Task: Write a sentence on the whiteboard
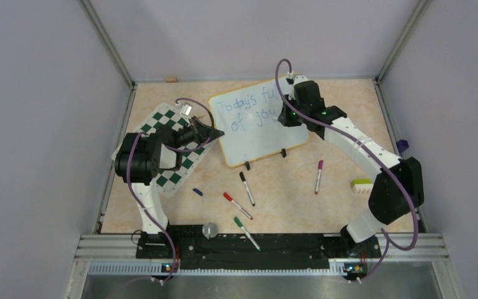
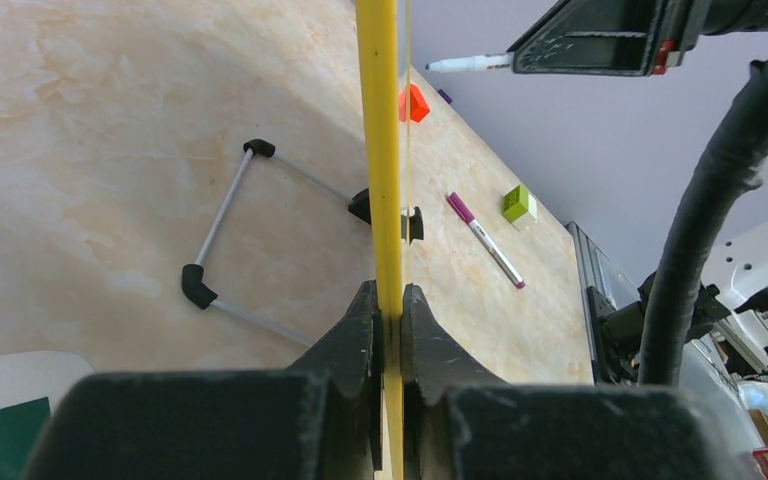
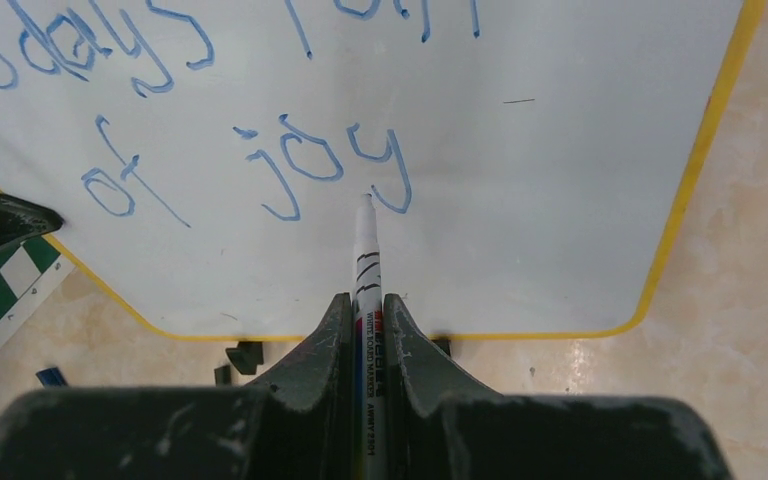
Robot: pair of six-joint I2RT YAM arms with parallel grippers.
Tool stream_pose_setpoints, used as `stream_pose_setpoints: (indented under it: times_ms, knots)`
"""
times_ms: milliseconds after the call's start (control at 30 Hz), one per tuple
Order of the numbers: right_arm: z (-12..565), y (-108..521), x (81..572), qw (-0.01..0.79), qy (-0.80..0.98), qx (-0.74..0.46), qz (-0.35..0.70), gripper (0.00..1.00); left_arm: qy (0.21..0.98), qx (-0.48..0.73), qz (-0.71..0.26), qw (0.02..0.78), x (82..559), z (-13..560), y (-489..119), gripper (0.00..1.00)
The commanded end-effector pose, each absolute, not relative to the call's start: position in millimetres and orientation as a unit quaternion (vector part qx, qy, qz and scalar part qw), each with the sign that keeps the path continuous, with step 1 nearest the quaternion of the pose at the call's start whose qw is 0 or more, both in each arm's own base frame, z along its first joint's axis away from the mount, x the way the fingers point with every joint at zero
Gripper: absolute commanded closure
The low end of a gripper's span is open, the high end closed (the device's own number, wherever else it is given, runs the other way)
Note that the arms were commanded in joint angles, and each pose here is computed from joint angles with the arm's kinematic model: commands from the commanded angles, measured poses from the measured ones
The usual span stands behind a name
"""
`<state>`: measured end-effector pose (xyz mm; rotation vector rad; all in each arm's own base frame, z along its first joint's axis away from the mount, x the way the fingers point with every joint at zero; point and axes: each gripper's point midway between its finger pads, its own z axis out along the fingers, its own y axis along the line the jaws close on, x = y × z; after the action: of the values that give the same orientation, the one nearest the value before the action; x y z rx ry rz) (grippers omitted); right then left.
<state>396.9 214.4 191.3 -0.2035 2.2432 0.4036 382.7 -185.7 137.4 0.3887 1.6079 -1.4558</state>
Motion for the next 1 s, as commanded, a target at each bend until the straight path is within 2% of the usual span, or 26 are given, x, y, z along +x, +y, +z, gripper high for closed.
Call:
stream_pose_setpoints:
  times_ms: [0, 233, 400, 433, 500, 567, 633, 967]
  knots:
    - [235, 198, 390, 0.461, 0.869, -0.077, 0.161, 1.0, 0.607, 0.229, -0.557, 0.519, 383, 160, -184, 1.0]
    - [228, 183, 396, 0.457, 0.876, -0.061, 0.137, 1.0, 0.608, 0.228, -0.558, 0.517, 383, 159, -184, 0.98]
    - [226, 179, 401, 0.457, 0.878, -0.056, 0.133, 1.0, 0.606, 0.236, -0.562, 0.512, 380, 160, -185, 0.78]
    - [226, 178, 401, 0.457, 0.878, -0.056, 0.132, 1.0, 0.606, 0.236, -0.561, 0.512, 380, 160, -185, 0.72]
    - [228, 177, 401, 0.459, 0.877, -0.056, 0.132, 1.0, 0.606, 0.236, -0.561, 0.513, 380, 160, -185, 0.47]
    - [229, 175, 400, 0.461, 0.876, -0.056, 0.131, 1.0, 0.606, 0.234, -0.56, 0.514, 381, 160, -184, 0.05]
    - [230, 173, 399, 0.461, 0.876, -0.056, 0.13, 1.0, 0.606, 0.234, -0.559, 0.515, 380, 160, -184, 0.01]
    - [243, 164, 397, 0.475, 0.869, -0.055, 0.125, 1.0, 0.603, 0.238, -0.545, 0.532, 374, 163, -181, 0.01]
